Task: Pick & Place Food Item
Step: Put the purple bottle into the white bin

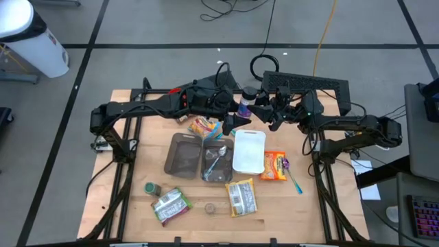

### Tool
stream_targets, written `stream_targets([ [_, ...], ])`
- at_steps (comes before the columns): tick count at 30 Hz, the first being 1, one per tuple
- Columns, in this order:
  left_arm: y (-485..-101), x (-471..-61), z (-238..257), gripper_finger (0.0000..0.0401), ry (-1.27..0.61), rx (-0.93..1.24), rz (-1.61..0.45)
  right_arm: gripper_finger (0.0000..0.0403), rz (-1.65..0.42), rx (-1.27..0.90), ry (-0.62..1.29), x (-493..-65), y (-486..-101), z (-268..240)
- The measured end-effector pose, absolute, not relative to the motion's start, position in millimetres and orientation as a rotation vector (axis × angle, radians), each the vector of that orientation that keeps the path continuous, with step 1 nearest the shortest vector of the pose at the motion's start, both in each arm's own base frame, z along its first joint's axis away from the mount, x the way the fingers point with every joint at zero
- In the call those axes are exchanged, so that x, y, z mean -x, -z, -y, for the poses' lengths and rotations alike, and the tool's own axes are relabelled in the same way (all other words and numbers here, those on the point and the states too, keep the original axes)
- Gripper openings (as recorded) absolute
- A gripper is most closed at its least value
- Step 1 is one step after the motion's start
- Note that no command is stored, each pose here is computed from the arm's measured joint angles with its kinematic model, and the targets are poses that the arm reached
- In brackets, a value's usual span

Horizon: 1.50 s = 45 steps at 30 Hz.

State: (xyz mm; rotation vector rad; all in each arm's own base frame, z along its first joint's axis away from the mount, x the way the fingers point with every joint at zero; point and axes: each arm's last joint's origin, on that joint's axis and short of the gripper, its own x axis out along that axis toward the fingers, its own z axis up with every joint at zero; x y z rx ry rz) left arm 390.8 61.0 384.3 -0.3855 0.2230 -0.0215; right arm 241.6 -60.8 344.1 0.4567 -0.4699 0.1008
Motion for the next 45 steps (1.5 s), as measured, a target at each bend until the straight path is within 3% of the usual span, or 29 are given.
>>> stream_targets([
  [8,-384.4,-390.8,-61.1,0.0289,0.015,0.392,-0.222,0.0194,0.468,-0.457,-0.1,-241.7,-343.9,60.8],
  [17,-384.6,-390.8,-60.7,0.0208,0.024,0.389,-0.222,0.0194,0.466,-0.458,-0.099,-241.9,-343.6,60.9],
  [33,-384.6,-390.8,-60.8,0.0208,0.028,0.382,-0.224,0.0198,0.467,-0.457,-0.1,-241.8,-343.8,60.9],
  [45,-382.4,-390.3,-60.7,0.0208,0.026,0.362,-0.246,0.0255,0.475,-0.491,-0.087,-241.6,-344.0,61.8],
])
